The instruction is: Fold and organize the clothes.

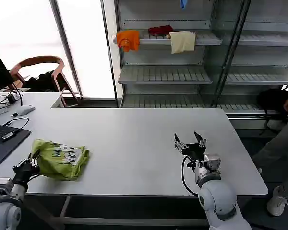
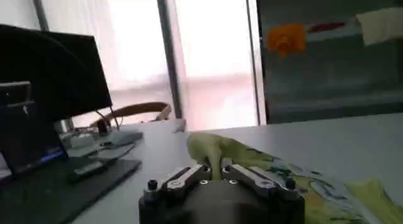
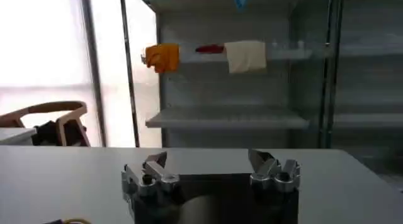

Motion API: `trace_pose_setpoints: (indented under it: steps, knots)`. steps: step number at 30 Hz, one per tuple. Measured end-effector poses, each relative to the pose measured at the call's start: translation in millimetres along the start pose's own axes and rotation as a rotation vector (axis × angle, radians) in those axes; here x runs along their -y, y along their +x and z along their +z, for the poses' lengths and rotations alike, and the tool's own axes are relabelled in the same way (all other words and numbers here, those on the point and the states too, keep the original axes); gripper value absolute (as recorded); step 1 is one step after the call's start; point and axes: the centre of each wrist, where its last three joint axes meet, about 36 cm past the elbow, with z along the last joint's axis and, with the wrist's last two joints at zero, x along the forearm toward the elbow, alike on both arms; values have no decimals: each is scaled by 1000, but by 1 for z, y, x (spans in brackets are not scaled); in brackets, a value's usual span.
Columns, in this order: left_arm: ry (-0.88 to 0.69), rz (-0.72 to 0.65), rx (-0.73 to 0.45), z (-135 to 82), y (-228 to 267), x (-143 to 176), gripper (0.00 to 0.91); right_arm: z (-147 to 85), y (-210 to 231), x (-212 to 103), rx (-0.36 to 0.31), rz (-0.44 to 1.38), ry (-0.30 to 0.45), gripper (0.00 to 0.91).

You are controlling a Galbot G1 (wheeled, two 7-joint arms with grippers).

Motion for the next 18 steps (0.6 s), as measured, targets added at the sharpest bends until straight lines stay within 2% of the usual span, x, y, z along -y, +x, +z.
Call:
trace_pose_setpoints:
  steps: [5,10,15,18]
  knots:
    - [-143,-32,43,-25,-11,-41,10,-1,-1,2,1,-2,2,907]
    - [-276,-24,79,-56,-19,-64,10,3,0,6,-4,0,2,907]
    - [-407,24,113,-85,-22,-63,20,6,2,10,-11,6,-1,907]
    - [-487,83,110,-89,-24,-45,20,8,4,13,-12,13,-4,907]
